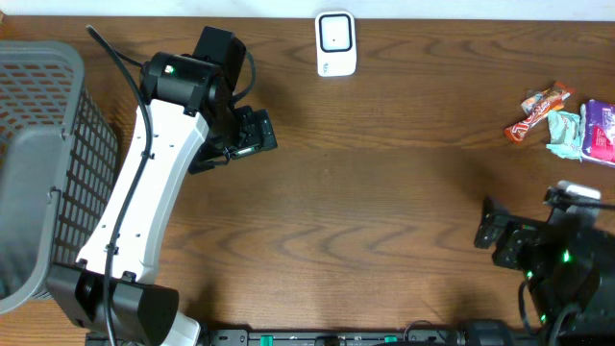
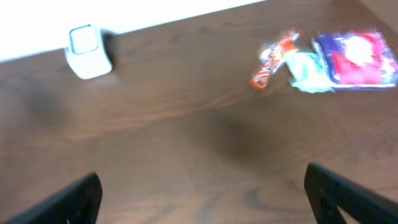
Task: Scan the item barcode
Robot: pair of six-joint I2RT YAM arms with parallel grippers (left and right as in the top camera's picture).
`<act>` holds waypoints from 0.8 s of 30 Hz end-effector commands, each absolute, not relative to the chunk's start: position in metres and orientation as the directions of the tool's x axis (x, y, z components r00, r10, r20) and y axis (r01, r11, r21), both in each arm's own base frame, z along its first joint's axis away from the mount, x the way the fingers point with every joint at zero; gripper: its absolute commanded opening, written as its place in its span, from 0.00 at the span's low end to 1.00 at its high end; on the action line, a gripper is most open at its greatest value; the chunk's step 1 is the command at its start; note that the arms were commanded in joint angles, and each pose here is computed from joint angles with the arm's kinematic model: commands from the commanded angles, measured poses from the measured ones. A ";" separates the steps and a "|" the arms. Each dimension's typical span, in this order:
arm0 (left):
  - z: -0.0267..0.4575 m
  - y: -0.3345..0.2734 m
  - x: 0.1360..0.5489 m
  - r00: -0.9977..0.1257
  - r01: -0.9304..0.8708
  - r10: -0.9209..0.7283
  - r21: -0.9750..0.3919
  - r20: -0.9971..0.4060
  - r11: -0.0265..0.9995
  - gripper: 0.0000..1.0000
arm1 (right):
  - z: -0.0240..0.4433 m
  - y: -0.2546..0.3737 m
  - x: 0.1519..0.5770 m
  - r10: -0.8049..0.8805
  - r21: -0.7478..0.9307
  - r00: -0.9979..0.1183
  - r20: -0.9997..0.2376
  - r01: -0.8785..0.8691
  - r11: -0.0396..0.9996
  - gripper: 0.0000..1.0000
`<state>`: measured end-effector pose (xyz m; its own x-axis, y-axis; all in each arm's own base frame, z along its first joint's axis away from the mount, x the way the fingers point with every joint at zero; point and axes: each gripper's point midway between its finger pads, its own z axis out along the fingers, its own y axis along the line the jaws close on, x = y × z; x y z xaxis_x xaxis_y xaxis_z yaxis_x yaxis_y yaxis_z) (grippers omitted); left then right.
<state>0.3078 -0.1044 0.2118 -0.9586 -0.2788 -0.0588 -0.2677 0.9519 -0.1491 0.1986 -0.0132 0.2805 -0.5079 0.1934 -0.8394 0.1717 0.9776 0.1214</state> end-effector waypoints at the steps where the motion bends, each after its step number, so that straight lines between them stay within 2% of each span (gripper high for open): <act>1: 0.211 -0.102 0.308 -0.958 -0.270 -0.280 -0.140 -0.056 0.953 0.98 | 0.271 0.017 0.203 0.044 0.082 -0.456 -0.889 -0.063 0.995 0.99; 5: 0.211 -0.102 0.308 -0.958 -0.270 -0.280 -0.140 -0.056 0.953 0.98 | 0.271 0.039 0.212 -0.008 0.057 -0.293 -0.956 -0.213 0.975 0.99; 9: 0.211 -0.102 0.308 -0.958 -0.270 -0.280 -0.140 -0.056 0.953 0.98 | 0.269 0.046 0.221 -0.004 0.032 -0.137 -0.991 -0.261 0.965 0.99; 24: 0.211 -0.102 0.308 -0.958 -0.270 -0.280 -0.140 -0.056 0.953 0.98 | 0.230 0.040 0.234 -0.007 -0.028 0.089 -0.996 -0.238 0.971 0.99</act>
<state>0.3078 -0.1044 0.2118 -0.9586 -0.2788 -0.0588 -0.2677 0.9519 -0.1491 0.2331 0.0442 0.2345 0.0405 0.0077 -0.9991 -0.2559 0.9667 -0.0029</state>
